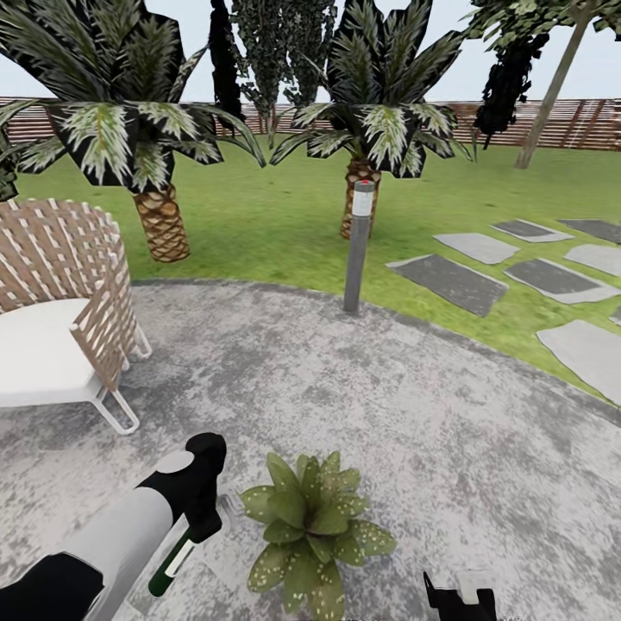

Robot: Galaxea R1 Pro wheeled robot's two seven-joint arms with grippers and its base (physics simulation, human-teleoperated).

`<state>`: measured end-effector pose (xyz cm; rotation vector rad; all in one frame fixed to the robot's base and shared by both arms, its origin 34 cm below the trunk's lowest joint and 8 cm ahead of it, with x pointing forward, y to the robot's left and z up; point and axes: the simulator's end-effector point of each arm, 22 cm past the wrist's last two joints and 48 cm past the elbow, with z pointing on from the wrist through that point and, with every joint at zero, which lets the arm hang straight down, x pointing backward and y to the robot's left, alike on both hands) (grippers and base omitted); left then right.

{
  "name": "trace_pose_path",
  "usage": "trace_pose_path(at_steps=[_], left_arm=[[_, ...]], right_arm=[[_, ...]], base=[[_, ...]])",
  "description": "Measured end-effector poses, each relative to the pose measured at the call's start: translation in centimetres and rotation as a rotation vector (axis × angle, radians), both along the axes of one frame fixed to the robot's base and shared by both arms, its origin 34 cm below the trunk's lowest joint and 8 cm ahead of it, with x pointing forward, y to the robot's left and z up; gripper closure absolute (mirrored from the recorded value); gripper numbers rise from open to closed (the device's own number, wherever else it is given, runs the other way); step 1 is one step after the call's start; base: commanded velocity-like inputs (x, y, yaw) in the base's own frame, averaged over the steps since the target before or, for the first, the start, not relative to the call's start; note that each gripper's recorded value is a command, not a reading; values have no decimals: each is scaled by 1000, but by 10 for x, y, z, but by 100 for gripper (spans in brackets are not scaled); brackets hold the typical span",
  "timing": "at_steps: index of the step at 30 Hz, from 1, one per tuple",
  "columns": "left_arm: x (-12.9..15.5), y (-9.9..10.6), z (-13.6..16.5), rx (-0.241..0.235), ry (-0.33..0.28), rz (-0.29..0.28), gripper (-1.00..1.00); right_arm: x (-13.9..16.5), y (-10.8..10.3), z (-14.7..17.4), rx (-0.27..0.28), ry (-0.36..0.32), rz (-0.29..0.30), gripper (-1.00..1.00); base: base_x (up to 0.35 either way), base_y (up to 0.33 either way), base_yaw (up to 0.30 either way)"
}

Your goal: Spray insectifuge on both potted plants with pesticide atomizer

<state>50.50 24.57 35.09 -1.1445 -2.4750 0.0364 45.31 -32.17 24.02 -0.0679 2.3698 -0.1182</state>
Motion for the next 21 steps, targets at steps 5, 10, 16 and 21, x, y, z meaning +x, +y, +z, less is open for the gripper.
trace_pose_path(at_steps=[5, 10, 16, 21], left_arm=[[0, 4, 0, 5, 1, 5, 100], [0, 3, 0, 5, 1, 5, 100], [0, -1, 0, -2, 0, 3, 100], [11, -6, 5, -10, -26, -6, 100]], right_arm=[[0, 1, 0, 1, 0, 1, -100], [0, 1, 0, 1, 1, 1, -100], [0, 1, 0, 1, -2, 1, -100], [1, 0, 0, 0, -3, -1, -100]], base=[[0, 0, -297], [-99, 97, -139], [46, 222, -7], [9, 12, 0]])
